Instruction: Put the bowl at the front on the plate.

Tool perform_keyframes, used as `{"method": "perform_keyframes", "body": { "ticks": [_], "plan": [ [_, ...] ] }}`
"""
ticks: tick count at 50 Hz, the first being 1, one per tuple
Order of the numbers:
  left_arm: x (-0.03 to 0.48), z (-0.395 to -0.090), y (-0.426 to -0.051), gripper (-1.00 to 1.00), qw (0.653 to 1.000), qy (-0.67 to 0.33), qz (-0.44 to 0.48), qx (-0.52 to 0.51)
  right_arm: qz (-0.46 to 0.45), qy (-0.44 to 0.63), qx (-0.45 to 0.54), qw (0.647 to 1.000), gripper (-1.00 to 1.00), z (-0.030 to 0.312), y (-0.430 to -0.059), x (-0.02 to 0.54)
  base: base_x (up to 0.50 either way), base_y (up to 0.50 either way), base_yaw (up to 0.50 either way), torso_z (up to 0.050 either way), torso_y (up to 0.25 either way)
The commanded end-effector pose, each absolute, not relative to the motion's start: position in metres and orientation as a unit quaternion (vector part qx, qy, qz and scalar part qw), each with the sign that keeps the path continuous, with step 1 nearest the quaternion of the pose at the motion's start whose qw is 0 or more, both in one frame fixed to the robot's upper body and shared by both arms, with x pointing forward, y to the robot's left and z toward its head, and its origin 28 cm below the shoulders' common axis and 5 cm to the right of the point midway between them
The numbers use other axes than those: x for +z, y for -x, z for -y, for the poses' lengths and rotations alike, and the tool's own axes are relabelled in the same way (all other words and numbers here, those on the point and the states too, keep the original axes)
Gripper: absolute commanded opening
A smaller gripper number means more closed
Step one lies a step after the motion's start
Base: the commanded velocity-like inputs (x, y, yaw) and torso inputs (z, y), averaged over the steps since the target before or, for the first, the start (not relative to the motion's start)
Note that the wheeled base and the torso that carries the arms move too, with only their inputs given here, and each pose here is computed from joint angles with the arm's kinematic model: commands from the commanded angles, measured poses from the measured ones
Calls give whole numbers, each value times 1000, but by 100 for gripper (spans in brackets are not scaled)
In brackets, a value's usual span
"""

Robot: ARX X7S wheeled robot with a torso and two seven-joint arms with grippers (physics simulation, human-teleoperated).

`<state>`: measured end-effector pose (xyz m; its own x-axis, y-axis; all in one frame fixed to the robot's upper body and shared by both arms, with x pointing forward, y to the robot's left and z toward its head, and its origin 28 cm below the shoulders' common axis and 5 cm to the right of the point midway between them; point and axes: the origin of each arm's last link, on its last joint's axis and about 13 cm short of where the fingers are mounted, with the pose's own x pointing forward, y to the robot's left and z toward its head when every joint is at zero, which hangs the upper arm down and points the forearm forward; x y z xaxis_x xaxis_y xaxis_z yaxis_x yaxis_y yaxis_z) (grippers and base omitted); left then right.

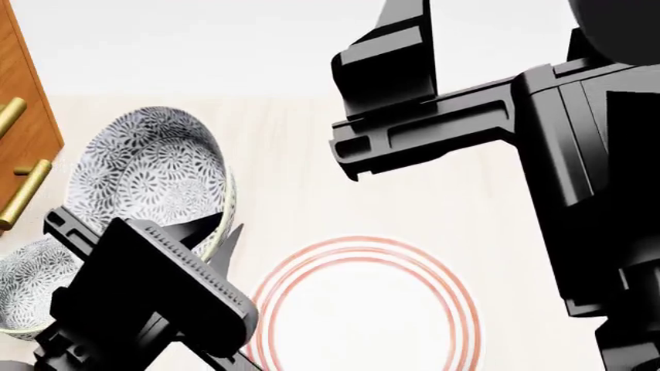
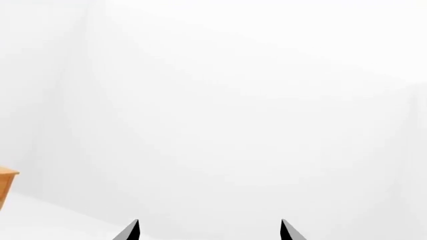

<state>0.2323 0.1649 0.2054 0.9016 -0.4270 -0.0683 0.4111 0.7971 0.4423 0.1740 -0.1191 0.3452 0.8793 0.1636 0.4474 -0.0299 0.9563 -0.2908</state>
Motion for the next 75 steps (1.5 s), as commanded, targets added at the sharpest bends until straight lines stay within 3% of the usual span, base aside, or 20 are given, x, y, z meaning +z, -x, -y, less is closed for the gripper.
{"method": "perform_keyframes", "body": {
  "ticks": [1, 75],
  "plan": [
    [209, -162, -242, -100, 945, -243, 32, -219, 246, 138, 53, 958, 100, 118, -174, 348, 0, 0, 0, 0, 0],
    [189, -137, -308, -100, 912, -293, 7, -289, 281, 132, 61, 949, 100, 115, -170, 367, 0, 0, 0, 0, 0]
  ]
}}
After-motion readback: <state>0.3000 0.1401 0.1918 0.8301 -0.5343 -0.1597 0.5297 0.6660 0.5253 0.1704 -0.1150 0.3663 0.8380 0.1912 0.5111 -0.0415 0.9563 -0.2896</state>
